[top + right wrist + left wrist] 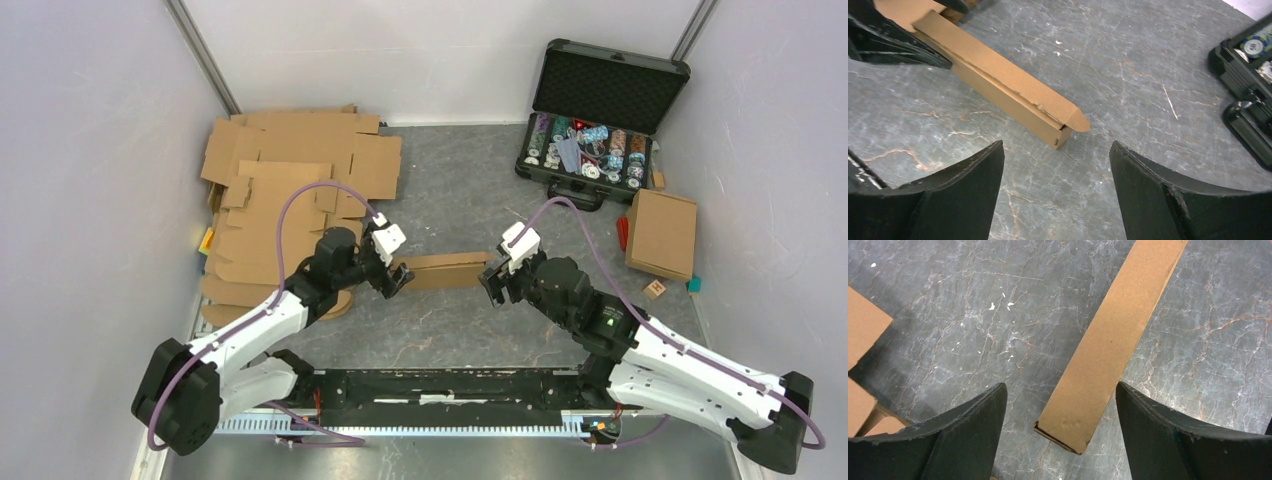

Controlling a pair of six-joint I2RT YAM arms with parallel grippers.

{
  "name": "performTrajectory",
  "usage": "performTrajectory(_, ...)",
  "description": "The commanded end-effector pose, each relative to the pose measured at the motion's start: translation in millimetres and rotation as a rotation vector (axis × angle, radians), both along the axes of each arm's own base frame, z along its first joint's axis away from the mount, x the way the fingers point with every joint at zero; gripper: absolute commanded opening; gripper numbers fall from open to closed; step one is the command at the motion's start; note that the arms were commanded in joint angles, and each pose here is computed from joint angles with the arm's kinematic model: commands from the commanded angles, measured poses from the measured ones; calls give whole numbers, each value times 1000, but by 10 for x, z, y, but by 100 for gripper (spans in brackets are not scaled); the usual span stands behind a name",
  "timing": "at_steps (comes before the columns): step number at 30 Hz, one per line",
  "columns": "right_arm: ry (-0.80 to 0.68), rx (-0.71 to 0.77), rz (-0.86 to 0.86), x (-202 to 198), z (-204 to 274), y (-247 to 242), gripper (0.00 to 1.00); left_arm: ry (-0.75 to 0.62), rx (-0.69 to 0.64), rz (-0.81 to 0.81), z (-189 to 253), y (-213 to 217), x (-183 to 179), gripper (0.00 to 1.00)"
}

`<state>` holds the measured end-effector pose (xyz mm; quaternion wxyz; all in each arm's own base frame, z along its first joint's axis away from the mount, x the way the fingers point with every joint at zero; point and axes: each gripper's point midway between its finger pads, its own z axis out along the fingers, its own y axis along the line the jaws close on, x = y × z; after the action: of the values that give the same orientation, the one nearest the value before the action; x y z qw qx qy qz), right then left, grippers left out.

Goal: Fold the paper box

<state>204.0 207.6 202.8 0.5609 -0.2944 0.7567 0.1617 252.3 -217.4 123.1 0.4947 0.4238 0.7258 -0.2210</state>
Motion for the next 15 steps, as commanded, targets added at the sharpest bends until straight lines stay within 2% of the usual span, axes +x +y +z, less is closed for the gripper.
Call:
performTrajectory(1,-62,-35,-83,142,155,-127,82,5,-91,-34,141,-151,3,85)
performTrajectory(5,-75,-151,-86,191,31,-193,81,19,-120,-35,137,-176,-36,72)
performTrajectory(8,-57,-268,-113,230,-68,-305,83,42,-121,-32,91,-197,-74,70)
performTrajectory(10,-57,-330,-62,205,-171,-299,83,54,-125,-45,82,-224,-106,67)
performTrajectory(15,-67,-347,-62,227,-257,-357,84,62,-126,-57,80,-247,-131,55)
